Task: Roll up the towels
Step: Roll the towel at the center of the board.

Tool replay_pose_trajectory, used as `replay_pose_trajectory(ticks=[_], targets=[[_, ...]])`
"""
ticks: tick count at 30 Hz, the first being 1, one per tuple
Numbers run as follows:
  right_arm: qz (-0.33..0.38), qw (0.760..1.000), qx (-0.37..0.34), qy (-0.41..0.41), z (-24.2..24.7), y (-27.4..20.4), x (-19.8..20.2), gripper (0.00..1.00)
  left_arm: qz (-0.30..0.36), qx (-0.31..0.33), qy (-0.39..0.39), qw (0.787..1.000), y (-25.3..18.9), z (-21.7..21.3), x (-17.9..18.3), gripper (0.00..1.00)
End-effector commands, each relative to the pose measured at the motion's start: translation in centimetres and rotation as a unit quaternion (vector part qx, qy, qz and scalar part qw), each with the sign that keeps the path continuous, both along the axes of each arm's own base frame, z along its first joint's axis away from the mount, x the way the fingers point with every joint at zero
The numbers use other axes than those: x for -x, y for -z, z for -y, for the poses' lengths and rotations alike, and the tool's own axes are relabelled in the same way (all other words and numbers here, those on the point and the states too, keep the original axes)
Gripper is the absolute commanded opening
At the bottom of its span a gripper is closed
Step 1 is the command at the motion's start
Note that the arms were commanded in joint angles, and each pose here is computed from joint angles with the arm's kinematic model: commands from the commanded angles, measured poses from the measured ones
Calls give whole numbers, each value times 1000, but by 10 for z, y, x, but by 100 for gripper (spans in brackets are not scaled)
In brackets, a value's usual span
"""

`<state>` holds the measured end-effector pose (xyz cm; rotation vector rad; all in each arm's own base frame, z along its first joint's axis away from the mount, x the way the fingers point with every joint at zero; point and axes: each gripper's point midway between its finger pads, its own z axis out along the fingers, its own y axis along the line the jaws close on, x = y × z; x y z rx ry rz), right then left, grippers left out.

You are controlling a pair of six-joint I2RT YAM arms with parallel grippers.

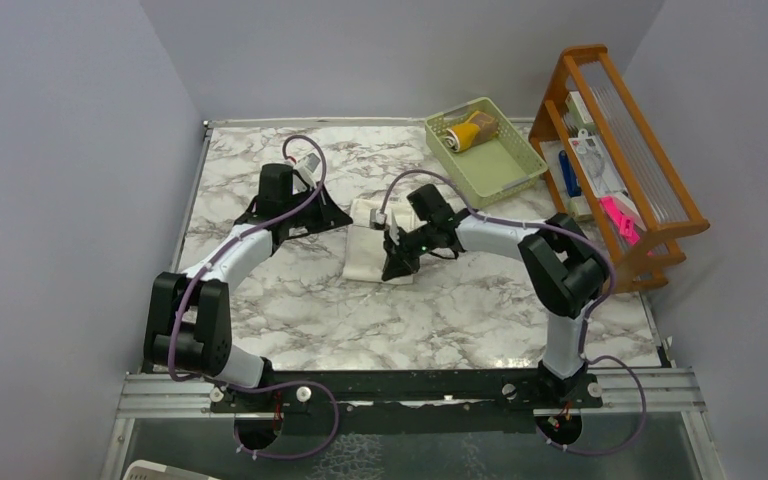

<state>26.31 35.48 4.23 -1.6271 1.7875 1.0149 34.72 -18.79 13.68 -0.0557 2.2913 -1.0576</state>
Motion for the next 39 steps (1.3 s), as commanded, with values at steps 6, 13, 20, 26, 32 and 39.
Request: replay_pose_trajectory(ticks=[6, 13, 20, 26, 32, 39], targets=[[-380, 921, -57, 63, -9, -44, 24, 1, 24, 27, 80, 996, -23, 10, 30, 0], [-501, 857, -24, 119, 1, -13, 9, 1, 20, 60, 97, 993, -22, 18, 37, 0], [-541, 814, -19, 210, 26, 16, -5, 1, 2, 79, 94, 992, -8, 23, 45, 0], [-556, 785, 18, 274, 33, 48, -11, 1, -19, 92, 107, 990, 11, 39, 52, 0], [-530, 777, 65, 334, 40, 71, -23, 1, -34, 88, 130, 987, 24, 60, 67, 0], [-506, 785, 76, 350, 42, 69, -33, 1, -90, 28, 61, 994, 93, 44, 64, 0]])
